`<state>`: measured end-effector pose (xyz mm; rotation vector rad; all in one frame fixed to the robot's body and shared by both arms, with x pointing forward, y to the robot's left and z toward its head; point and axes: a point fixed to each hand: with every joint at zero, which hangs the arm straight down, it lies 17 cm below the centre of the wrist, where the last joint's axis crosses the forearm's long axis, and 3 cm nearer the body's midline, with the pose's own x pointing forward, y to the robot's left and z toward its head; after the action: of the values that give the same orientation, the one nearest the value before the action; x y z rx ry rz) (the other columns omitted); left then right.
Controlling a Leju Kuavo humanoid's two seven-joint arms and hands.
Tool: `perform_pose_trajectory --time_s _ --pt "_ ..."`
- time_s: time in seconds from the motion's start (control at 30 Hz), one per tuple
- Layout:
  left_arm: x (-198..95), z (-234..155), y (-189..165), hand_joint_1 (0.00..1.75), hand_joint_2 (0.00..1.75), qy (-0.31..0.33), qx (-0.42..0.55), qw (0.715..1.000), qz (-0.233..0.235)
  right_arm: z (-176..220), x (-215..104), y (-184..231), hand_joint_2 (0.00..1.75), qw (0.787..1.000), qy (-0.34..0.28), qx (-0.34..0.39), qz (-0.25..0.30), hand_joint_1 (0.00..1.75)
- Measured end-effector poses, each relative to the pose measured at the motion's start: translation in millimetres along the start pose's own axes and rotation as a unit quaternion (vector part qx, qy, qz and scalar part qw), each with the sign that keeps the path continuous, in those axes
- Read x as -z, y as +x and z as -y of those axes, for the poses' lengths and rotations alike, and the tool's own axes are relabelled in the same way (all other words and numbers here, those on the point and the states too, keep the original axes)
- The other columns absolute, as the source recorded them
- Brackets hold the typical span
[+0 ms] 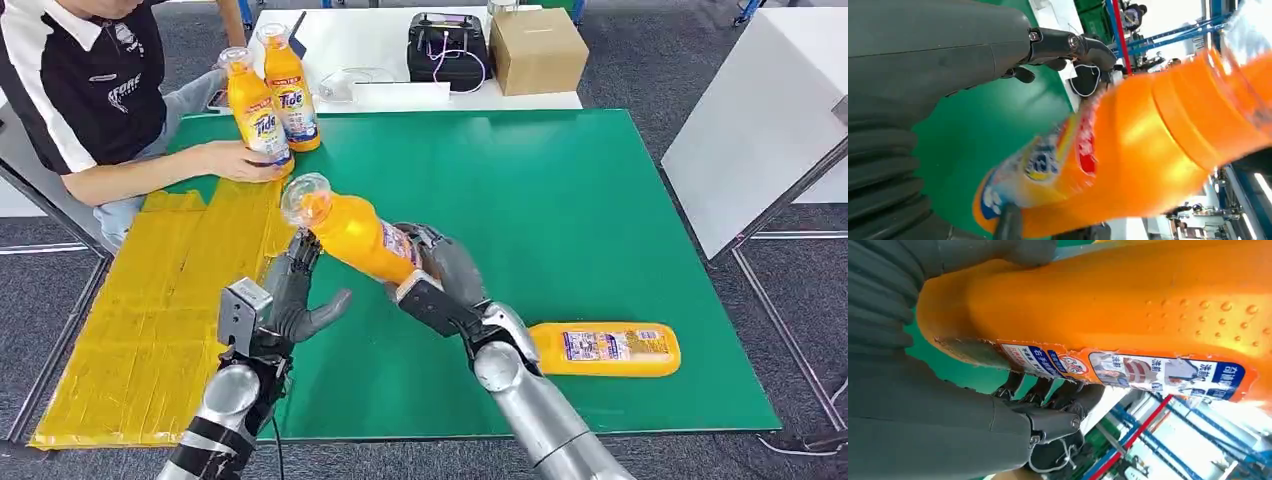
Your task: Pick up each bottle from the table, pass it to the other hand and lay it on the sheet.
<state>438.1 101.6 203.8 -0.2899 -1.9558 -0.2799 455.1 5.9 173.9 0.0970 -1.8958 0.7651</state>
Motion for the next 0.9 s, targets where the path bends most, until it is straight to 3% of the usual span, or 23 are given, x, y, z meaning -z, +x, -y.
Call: perform_pose_trajectory --time_s 0.77,0.8,0.83,0.9 --pt "-1.3 5.5 -4.1 0.02 1.75 -0.004 -0.013 1.000 -0.006 -61.1 -6.9 13.8 1.75 0.997 0.073 0.009 0.013 1.75" --pt "-1.3 5.1 -4.1 0.16 1.75 -0.003 -0.013 1.000 -0.006 -62.5 -7.5 13.9 1.75 0.997 0.074 0.009 0.013 1.75" --pt "-1.2 4.6 -4.1 1.75 1.75 -0.002 -0.013 1.000 -0.006 -63.7 -7.9 14.2 1.75 0.997 0.076 0.009 0.014 1.75" --pt "-0.9 3.4 -3.9 1.75 1.75 0.001 -0.015 1.000 -0.006 -65.7 -8.3 15.0 1.75 0.997 0.078 0.011 0.015 1.75"
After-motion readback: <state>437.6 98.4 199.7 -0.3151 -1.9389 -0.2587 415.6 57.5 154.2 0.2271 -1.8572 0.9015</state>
